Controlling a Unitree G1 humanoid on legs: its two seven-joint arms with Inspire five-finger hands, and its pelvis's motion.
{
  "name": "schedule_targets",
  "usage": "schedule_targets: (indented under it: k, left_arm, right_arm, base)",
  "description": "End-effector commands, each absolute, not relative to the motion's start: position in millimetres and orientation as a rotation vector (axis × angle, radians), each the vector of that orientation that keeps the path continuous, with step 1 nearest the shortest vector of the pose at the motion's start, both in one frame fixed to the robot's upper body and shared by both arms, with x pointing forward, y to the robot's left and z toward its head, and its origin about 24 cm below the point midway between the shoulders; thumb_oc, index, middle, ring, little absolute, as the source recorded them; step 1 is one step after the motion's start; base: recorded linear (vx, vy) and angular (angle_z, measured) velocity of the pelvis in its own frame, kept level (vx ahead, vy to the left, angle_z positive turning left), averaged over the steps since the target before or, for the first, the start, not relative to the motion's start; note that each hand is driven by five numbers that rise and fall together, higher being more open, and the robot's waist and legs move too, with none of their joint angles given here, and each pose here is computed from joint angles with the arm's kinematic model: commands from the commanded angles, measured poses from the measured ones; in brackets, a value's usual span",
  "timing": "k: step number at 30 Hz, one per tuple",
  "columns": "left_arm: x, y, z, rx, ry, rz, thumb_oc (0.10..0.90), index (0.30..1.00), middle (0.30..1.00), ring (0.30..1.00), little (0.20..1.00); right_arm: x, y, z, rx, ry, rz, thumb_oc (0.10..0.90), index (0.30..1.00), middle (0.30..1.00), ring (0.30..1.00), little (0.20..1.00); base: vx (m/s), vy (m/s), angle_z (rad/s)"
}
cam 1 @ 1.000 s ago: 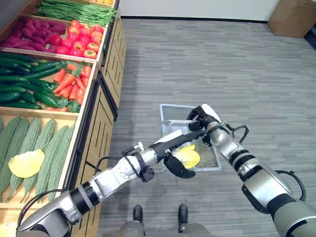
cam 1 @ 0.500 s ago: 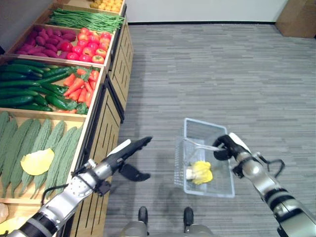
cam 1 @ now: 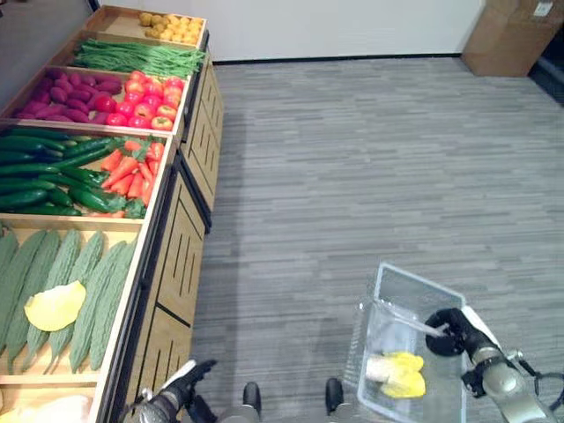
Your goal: Get the vegetables into the basket
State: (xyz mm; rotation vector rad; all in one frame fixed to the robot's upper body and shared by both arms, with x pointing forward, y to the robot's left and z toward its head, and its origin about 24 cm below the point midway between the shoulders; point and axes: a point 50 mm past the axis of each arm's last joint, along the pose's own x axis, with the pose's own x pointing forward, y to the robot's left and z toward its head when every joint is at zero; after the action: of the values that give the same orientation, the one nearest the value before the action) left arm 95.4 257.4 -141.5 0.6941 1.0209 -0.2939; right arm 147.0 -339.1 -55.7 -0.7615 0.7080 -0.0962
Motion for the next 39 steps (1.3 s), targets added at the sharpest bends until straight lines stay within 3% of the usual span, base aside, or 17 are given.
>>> schedule_targets:
  k: [1, 15, 24, 39]
  left_arm:
    - [109, 267, -137, 0.792, 0.984, -0.249, 0.900, 1.000, 1.000, 1.000, 1.000]
    - [51, 259, -159, 0.636, 1.238, -0.121, 0.900, 1.000, 1.000, 1.000, 1.000]
    - [67, 256, -158, 0.479, 1.195, 0.022, 0.900, 1.000, 1.000, 1.000, 1.000]
    - [99, 269, -146, 0.631, 1.097, -0.029, 0.900, 1.000, 1.000, 1.000, 1.000]
  right_arm:
    - [194, -348, -3, -0.796, 0.394, -0.196, 0.400, 0.300, 0.300, 0.300, 0.300]
    - [140, -353, -49, -0.718, 0.630, -0.228, 0.400, 0.300, 0.300, 0.300, 0.300]
    - [141, -348, -61, -0.680, 0.685, -0.238, 0.400, 0.300, 0.300, 0.300, 0.300]
    - [137, -338, -84, -0.590, 0.781, -0.281, 0.400, 0.300, 0.300, 0.300, 0.300]
  base:
    - [0.00, 0.000, 0.00]
    - [0.01, 0.010, -0.04]
    - [-0.01, 0.056, -0.13]
    - [0.06, 0.115, -0.10]
